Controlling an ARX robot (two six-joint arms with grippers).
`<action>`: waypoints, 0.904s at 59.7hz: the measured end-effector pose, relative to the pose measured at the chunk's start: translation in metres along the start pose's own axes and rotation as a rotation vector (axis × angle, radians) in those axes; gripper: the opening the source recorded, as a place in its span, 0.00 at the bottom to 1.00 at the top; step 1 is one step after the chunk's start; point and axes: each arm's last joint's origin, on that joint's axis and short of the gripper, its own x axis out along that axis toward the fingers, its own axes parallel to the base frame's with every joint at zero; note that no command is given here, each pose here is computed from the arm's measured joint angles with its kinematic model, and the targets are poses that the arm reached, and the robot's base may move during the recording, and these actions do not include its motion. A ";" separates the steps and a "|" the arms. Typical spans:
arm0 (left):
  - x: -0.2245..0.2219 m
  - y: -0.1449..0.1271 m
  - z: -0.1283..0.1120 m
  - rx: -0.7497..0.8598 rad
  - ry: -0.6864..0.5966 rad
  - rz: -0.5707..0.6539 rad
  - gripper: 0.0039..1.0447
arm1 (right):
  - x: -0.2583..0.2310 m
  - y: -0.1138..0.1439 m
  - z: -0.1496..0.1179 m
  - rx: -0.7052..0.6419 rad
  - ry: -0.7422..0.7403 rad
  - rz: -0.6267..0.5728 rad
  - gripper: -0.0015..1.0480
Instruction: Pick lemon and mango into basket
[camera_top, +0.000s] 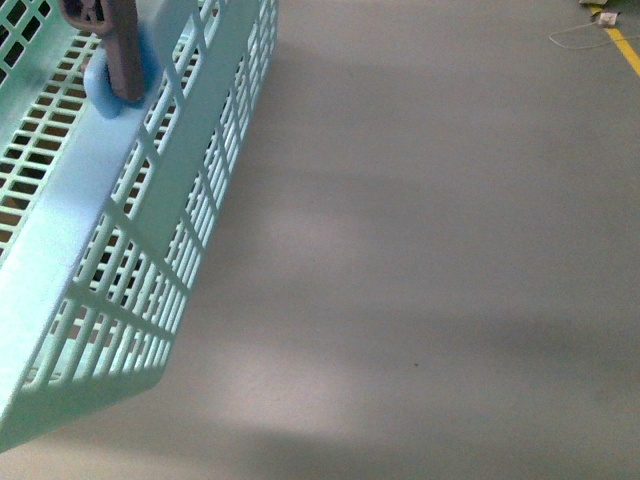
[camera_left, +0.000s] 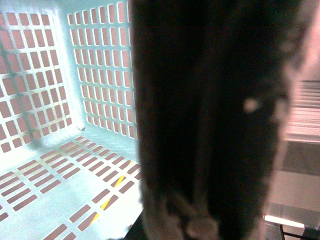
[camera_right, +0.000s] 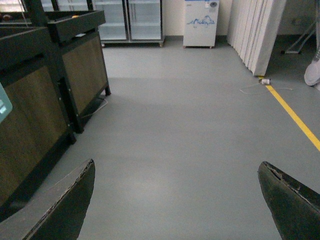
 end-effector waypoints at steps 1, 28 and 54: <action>0.000 0.000 0.000 0.000 0.000 0.000 0.04 | 0.000 0.000 0.000 0.000 0.000 0.000 0.92; 0.000 0.000 0.000 0.000 0.000 0.000 0.04 | 0.000 0.000 0.000 0.000 0.000 0.000 0.92; 0.000 0.000 0.000 0.000 -0.001 0.000 0.04 | 0.000 0.000 0.000 0.000 0.000 0.000 0.92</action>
